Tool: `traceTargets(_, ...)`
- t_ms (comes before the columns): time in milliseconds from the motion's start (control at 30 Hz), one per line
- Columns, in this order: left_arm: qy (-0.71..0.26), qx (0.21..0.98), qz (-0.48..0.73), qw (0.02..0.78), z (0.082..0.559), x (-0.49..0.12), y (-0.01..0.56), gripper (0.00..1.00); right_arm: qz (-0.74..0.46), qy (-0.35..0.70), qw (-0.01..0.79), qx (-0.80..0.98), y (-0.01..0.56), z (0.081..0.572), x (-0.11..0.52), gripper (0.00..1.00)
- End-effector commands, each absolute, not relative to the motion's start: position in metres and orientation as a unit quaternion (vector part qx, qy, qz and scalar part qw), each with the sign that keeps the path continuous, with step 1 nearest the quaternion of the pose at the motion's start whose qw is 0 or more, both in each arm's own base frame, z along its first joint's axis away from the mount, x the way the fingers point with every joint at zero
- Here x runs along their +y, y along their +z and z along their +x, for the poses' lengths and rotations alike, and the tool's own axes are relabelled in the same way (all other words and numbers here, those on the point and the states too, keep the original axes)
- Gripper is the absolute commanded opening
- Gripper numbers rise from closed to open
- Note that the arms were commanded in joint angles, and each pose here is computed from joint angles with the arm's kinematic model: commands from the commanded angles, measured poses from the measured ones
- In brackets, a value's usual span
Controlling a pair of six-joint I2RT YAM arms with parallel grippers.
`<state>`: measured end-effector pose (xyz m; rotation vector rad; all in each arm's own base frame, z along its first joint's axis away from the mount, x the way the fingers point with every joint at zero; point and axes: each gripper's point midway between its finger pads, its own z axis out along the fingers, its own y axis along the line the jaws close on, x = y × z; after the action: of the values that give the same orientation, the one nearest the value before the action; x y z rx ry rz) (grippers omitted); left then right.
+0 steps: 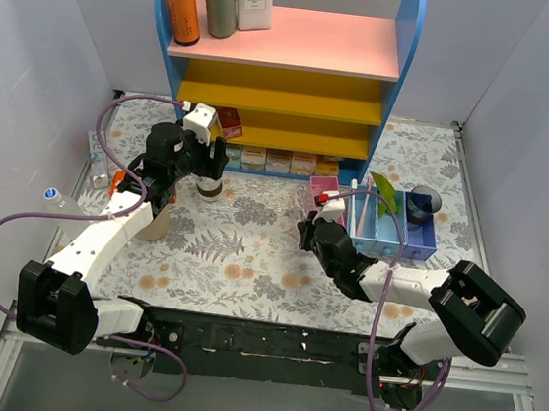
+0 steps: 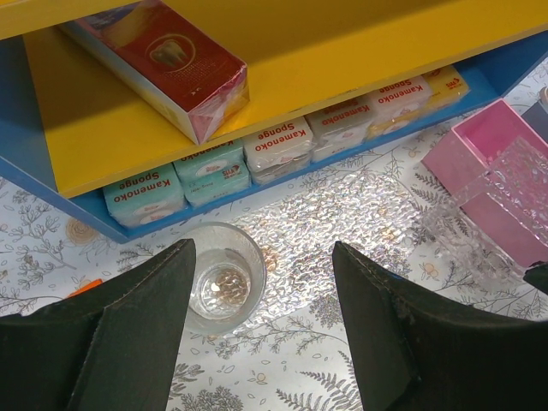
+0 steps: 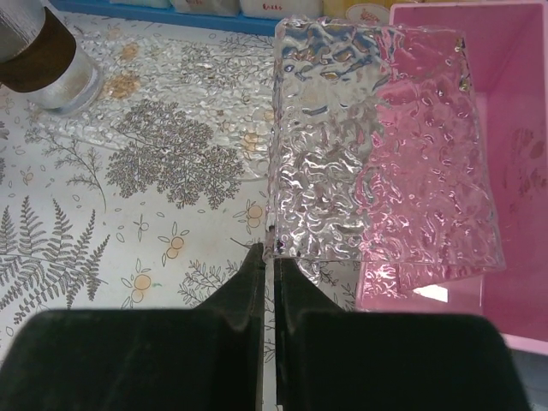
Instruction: Prepare toiletry sets of a toothbrush and toothpaste on the tray
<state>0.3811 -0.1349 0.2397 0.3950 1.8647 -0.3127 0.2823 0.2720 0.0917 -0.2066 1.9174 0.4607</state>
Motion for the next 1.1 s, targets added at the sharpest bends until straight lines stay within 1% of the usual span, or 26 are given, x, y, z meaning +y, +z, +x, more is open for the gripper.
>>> traceTargets(0,-0.129,0.795,0.176,0.566,0.381,-0.137,0.238,0.64,-0.073,0.193,0.588,0.782,0.122,0.290,0.268,0.01)
traceTargets(267,-0.131,0.796,0.179,0.563,0.380,-0.139,0.235,0.64,-0.082,0.172,0.600,0.777,0.129,0.292,0.261,0.01)
traceTargets(700,-0.133,0.795,0.184,0.563,0.378,-0.144,0.236,0.64,-0.112,0.189,0.613,0.759,0.151,0.283,0.268,0.01)
traceTargets(1067,-0.135,0.794,0.190,0.562,0.375,-0.150,0.236,0.64,-0.113,0.190,0.621,0.752,0.164,0.276,0.263,0.01)
